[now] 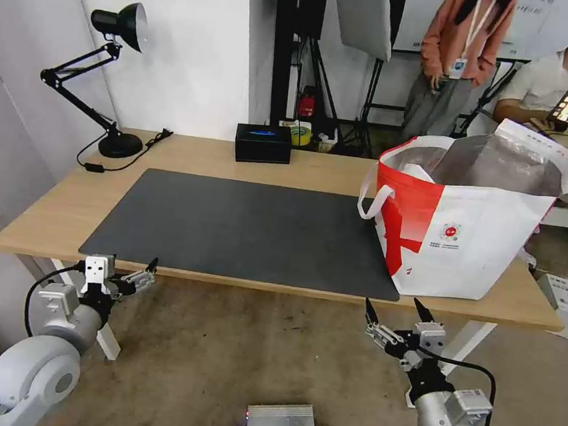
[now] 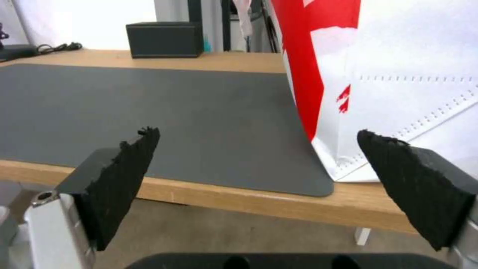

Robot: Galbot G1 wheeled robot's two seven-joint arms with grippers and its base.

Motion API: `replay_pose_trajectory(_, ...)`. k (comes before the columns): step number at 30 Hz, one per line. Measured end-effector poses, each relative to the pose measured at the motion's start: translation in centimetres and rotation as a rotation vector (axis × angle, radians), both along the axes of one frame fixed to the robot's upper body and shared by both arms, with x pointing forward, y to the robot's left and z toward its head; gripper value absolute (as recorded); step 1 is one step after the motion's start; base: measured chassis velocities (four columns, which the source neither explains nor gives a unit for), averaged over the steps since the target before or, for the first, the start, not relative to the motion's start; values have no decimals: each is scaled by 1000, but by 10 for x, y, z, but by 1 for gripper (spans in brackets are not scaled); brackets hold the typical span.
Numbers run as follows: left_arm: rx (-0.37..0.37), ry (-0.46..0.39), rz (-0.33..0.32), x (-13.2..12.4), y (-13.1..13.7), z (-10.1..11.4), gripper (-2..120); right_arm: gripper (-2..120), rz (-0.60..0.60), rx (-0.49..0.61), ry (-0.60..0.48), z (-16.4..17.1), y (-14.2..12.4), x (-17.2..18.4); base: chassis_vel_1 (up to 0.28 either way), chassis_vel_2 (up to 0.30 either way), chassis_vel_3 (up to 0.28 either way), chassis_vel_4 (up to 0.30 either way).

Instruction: Pick up the trash from the table and place it into the takeout bag.

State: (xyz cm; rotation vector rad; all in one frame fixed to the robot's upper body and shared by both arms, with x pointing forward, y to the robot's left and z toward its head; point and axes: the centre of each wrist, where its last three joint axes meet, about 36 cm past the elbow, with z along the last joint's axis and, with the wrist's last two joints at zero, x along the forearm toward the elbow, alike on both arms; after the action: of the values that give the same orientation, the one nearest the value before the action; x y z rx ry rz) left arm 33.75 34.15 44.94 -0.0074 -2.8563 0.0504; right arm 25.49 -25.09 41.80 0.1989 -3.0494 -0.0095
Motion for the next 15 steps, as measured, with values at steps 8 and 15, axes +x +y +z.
replay_pose_trajectory(8, 0, -1, 0, 0, 0, 0, 100, 100, 0, 0, 0, 0, 0, 0, 0, 0, 0, 0)
replay_pose_trajectory(15, 0, -1, 0, 0, 0, 0, 100, 100, 0, 0, 0, 0, 0, 0, 0, 0, 0, 0)
